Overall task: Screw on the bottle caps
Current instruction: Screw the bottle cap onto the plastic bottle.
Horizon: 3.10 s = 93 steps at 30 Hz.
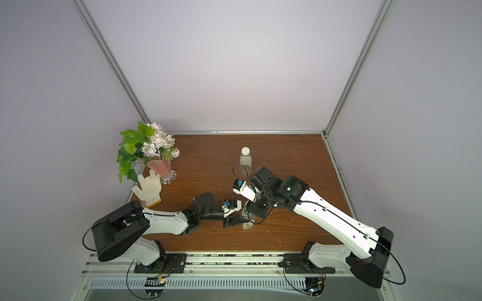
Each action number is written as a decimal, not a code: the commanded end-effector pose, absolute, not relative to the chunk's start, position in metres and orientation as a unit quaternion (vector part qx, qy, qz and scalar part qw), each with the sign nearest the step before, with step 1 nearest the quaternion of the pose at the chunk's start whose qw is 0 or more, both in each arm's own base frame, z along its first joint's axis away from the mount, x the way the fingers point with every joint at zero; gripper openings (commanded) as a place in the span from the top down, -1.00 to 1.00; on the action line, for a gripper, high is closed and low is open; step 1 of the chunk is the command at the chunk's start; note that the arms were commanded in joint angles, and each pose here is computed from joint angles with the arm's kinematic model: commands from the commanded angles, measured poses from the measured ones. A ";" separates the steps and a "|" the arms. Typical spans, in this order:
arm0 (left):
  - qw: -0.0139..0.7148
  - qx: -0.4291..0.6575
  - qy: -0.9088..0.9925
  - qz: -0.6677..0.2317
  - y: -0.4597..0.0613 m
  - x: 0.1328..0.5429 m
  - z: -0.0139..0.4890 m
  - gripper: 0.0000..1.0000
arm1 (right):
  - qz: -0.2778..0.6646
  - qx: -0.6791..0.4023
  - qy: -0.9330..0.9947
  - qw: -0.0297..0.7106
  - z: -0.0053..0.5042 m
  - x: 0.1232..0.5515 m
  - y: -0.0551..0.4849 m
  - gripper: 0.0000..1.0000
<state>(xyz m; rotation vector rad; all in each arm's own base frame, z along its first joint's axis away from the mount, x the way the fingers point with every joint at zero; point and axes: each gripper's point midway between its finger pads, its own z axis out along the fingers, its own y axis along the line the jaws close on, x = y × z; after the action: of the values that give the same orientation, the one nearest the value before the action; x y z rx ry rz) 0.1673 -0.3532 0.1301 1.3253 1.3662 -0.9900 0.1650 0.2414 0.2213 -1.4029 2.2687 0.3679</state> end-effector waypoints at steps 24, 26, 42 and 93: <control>0.590 0.419 0.638 -0.263 -0.346 0.244 0.143 0.24 | 0.176 -0.100 0.933 0.297 0.248 0.251 0.237 0.86; 0.583 0.428 0.633 -0.274 -0.350 0.239 0.142 0.24 | 0.181 -0.106 0.929 0.304 0.255 0.251 0.239 0.68; 0.541 0.496 0.577 -0.358 -0.355 0.190 0.137 0.22 | 0.168 -0.252 0.885 0.353 0.297 0.235 0.218 -0.42; 0.530 0.500 0.573 -0.374 -0.348 0.185 0.137 0.24 | 0.150 -0.451 0.851 0.224 0.220 0.172 0.237 0.48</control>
<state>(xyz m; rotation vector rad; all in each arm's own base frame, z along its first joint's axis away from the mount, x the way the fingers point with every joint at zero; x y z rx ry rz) 0.1750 -0.3503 0.1329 1.2355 1.3569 -0.9296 0.1691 0.2375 0.2228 -1.2879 2.3154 0.4383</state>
